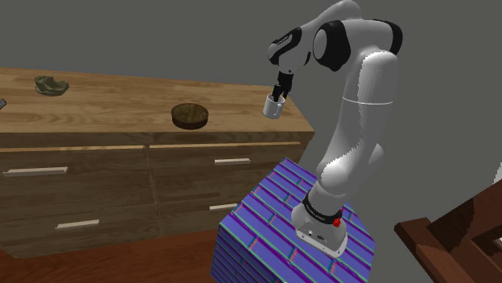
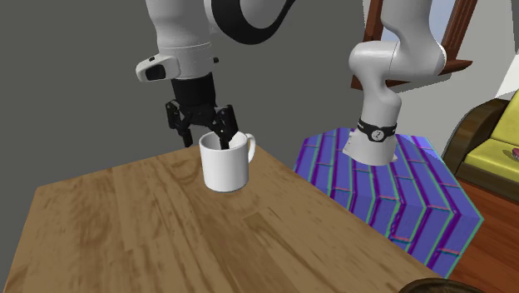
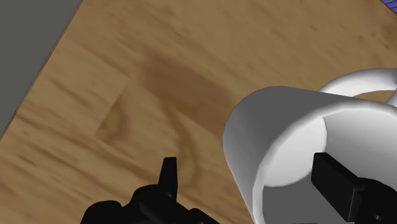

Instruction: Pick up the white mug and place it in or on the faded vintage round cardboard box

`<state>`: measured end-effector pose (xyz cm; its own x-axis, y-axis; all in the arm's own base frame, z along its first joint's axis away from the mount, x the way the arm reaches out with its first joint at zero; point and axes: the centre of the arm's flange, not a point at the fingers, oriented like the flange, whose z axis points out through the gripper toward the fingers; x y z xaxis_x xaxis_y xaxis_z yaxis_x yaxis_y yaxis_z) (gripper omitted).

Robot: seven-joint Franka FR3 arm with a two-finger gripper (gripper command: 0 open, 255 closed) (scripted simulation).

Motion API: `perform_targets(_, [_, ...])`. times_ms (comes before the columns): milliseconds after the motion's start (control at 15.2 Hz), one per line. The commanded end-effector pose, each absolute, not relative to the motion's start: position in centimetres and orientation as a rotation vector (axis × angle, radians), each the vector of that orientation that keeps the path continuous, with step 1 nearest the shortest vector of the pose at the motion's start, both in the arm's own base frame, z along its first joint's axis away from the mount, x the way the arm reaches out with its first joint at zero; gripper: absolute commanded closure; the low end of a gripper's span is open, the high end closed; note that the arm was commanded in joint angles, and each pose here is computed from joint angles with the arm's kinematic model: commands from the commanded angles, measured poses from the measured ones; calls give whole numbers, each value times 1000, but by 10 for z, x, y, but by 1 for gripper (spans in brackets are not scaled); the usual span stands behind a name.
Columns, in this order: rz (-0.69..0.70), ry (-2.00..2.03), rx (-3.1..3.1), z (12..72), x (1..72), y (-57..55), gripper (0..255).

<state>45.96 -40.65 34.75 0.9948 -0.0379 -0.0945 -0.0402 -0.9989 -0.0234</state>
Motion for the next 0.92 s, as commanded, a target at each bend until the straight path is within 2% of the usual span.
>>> perform_targets(0, [147,61,-3112,347,460,-406,0])
perform_targets(66, [147,61,-3112,347,460,-406,0])
perform_targets(132, [147,61,-3112,347,460,-406,255])
perform_targets(858, [147,61,-3112,358,460,-406,255])
